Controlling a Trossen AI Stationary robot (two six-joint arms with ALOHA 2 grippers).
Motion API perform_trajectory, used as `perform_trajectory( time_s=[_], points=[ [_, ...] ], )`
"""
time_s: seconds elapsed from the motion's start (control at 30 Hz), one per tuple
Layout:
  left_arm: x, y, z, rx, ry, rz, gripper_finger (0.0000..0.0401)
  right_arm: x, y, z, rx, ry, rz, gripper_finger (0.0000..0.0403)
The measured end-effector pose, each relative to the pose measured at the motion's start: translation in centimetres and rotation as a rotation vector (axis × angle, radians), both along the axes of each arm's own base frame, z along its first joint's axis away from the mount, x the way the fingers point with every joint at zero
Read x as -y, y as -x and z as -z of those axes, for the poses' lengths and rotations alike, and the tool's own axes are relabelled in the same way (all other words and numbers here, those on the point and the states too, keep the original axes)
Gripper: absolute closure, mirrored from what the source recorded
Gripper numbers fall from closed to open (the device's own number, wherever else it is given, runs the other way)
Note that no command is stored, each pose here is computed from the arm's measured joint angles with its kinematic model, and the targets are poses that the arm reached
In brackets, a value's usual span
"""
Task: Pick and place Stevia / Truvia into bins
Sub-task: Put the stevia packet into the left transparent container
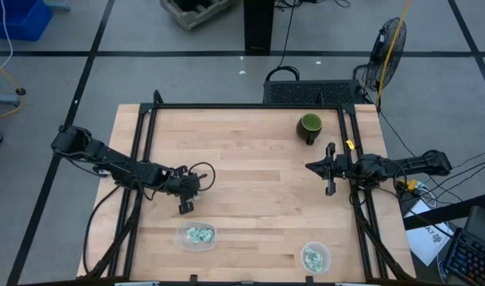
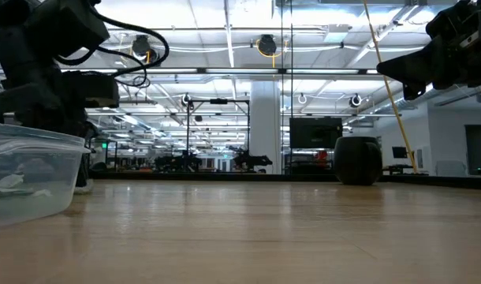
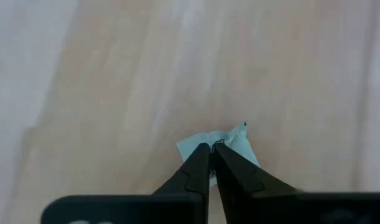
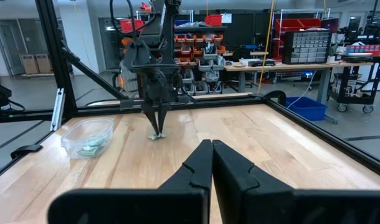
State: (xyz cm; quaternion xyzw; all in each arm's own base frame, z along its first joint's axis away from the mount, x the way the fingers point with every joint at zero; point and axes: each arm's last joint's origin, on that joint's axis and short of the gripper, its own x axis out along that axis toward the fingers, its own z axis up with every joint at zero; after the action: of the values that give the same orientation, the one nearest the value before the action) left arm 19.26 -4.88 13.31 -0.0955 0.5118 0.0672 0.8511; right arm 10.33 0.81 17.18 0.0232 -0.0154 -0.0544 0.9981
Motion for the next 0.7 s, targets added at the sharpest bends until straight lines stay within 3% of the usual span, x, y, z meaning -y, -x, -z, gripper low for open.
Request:
perform_trajectory(
  time_s=[0.2, 0.47, 0.7],
  points=[
    [0.5, -1.0, -1.1, 0.041, 0.065, 0.034, 0.0367, 0.0, 0.0, 0.0, 0.000, 0.000, 0.000, 0.0398],
    [1.7, -3.1, -4.5, 0.148, 0.121, 0.164, 0.0396, 0.0, 0.0, 0.0, 0.000, 0.000, 0.000, 0.0399],
    [4.0, -3.8, -6.8, 0.232, 0.249, 0.296, 0.0373, 0.0, 0.0, 0.0, 0.000, 0.000, 0.000, 0.0399]
  ],
)
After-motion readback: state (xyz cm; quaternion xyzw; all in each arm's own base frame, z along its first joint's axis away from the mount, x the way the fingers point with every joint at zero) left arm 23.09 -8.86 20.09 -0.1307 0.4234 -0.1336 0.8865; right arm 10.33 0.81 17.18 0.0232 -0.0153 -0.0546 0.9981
